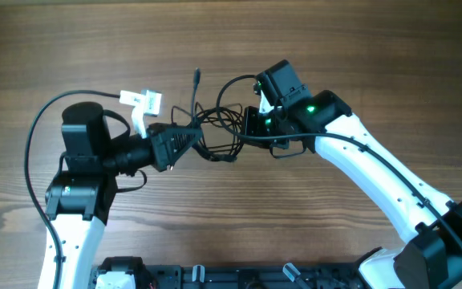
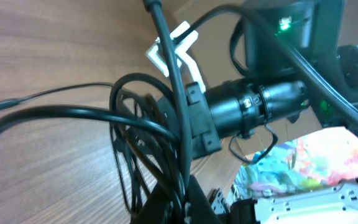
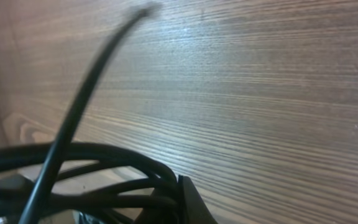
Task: Untangle cables
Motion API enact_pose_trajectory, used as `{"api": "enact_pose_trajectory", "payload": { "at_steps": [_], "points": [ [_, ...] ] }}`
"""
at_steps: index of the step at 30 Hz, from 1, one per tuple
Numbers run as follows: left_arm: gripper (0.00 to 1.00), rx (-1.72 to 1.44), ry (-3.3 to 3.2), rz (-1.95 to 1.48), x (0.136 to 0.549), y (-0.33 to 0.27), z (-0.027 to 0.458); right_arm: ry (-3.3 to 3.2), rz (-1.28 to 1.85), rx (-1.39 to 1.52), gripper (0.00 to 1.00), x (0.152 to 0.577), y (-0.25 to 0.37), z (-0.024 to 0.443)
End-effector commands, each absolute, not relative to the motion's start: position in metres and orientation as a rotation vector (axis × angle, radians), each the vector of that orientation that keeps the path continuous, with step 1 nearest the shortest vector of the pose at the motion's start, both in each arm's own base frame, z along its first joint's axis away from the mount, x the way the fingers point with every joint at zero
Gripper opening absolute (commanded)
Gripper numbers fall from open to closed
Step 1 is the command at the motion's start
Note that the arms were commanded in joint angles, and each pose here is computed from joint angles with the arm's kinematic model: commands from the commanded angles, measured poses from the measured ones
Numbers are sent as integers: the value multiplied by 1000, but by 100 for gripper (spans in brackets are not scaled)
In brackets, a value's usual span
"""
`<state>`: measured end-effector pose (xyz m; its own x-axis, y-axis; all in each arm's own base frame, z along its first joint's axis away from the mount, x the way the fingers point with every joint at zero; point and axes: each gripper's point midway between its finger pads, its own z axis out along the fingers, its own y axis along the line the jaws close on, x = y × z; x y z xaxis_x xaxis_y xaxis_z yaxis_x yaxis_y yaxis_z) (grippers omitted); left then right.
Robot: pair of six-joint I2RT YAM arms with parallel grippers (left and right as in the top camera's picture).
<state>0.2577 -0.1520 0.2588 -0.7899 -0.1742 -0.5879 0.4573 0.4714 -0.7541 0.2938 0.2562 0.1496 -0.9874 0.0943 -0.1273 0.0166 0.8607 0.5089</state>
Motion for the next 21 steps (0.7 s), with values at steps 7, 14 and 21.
{"api": "enact_pose_trajectory", "payload": {
  "at_steps": [7, 14, 21],
  "points": [
    [4, 485, 2091, -1415, 247, -157, 240, 2736, 869, -261, 4, 292, 248, 176],
    [4, 731, 1777, -1697, 223, -170, 268, 2675, 879, -271, 4, 298, 233, 193],
    [18, 494, 2135, -1386, 259, -155, 218, 2741, 794, 166, 4, 320, 185, 183]
  ]
}}
